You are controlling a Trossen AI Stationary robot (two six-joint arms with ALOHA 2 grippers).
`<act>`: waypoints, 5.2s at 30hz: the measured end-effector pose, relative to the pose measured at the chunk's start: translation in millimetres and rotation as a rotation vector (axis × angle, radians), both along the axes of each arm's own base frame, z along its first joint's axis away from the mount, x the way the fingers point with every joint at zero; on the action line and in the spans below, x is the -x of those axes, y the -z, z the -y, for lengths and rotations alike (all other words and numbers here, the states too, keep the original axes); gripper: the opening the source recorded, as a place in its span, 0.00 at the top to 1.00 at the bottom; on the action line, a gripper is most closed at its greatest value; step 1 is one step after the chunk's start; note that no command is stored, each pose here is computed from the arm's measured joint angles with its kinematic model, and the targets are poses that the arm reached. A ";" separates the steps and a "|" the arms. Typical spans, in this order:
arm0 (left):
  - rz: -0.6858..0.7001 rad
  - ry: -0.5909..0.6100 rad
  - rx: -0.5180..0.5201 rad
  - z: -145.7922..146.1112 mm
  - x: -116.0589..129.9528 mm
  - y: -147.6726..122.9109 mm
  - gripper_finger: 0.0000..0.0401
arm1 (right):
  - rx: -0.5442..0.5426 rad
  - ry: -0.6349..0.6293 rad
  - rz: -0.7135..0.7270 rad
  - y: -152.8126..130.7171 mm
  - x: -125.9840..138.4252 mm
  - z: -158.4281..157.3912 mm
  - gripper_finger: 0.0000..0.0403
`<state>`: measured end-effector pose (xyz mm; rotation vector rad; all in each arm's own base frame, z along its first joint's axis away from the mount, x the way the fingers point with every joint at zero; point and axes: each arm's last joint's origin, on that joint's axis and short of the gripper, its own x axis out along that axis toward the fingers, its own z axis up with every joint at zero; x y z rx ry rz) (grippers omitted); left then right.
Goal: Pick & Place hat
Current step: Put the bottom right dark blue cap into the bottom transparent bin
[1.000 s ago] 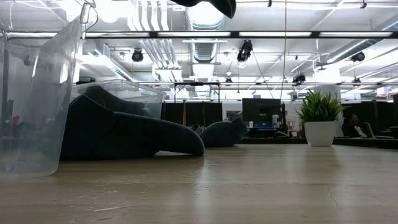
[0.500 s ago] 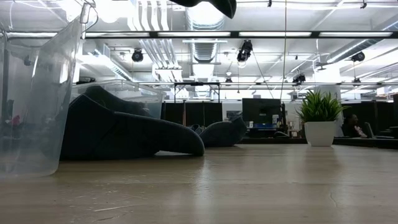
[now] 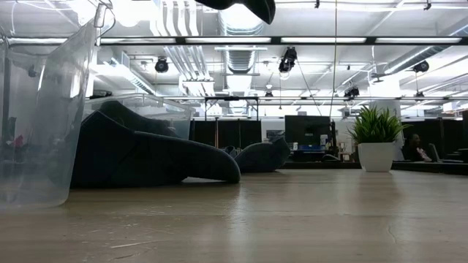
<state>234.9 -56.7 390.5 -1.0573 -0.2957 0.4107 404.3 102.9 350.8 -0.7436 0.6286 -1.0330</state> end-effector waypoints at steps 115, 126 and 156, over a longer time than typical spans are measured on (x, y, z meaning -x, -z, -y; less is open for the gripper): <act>0.031 0.181 0.176 209.6 122.1 25.9 0.99 | -0.402 -0.122 0.161 -35.0 124.9 -25.3 0.80; 0.073 0.223 0.296 235.3 126.0 50.2 0.99 | -0.462 -0.216 0.213 -47.9 149.8 -45.8 0.80; -0.087 0.477 0.223 162.6 165.1 24.9 0.99 | -0.675 -0.335 0.314 -45.6 184.3 -87.1 0.85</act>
